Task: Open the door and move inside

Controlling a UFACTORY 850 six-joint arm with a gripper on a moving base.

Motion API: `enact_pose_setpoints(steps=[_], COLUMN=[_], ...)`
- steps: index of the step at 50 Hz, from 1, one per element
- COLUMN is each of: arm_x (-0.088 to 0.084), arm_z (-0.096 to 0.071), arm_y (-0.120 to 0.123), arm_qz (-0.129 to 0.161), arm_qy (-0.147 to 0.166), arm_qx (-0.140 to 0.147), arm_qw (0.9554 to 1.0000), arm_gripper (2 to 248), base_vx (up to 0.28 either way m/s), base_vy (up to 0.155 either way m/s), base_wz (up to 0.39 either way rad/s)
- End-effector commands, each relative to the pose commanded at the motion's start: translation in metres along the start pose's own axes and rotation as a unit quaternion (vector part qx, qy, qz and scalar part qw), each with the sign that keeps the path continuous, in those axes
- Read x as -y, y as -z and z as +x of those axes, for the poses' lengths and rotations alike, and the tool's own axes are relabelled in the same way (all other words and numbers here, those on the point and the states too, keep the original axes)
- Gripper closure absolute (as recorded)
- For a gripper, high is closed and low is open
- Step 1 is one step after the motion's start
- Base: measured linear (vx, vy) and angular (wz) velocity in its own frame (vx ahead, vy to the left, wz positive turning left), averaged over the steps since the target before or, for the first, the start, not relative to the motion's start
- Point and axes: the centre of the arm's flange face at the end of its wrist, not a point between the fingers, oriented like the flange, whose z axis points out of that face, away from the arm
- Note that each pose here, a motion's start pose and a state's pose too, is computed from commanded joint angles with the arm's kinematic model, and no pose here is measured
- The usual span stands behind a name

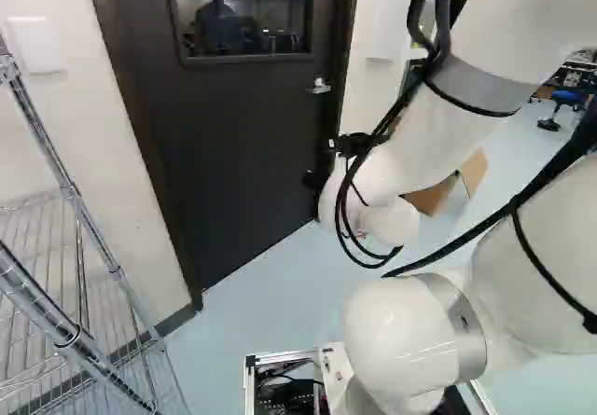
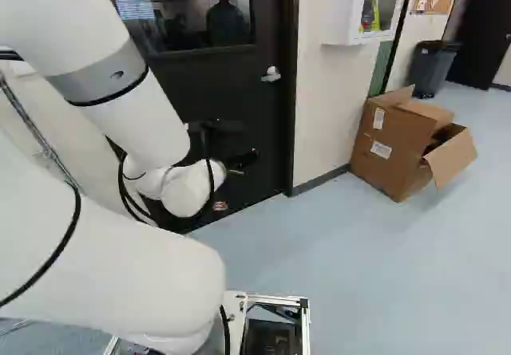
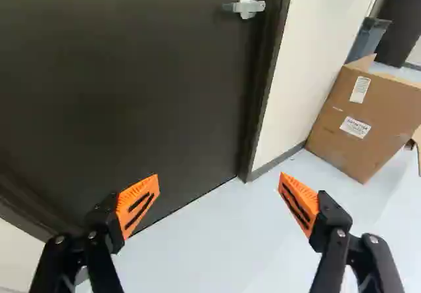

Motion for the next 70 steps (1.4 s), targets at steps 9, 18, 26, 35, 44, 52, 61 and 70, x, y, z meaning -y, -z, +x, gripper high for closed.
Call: enact_pose_setpoints(steps=[9, 18, 26, 35, 44, 52, 61, 70], arm_x=[0.0000, 0.0000, 0.0000, 0.0000, 0.0000, 0.0000, 0.0000, 0.0000], arm_z=[0.0000, 0.0000, 0.0000, 0.0000, 0.0000, 0.0000, 0.0000, 0.0000], arm_y=[0.0000, 0.0000, 0.0000, 0.0000, 0.0000, 0.0000, 0.0000, 0.0000], arm_qz=[0.000, 0.000, 0.000, 0.000, 0.000, 0.000, 0.000, 0.000], arm_qy=[0.000, 0.000, 0.000, 0.000, 0.000, 0.000, 0.000, 0.000], arm_qx=[0.000, 0.000, 0.000, 0.000, 0.000, 0.000, 0.000, 0.000], arm_qw=[1.0000, 1.0000, 1.0000, 1.0000, 1.0000, 1.0000, 1.0000, 1.0000], arm_gripper=[3, 3, 3, 3, 3, 3, 3, 3], base_vx=[0.033, 0.081, 0.119, 0.111, 0.119, 0.123, 0.136, 0.152], base_vy=[0.000, 0.003, -0.007, -0.047, -0.055, -0.041, -0.049, -0.063], base_wz=[-0.002, -0.001, 0.036, 0.003, 0.050, 0.151, 0.187, 0.201])
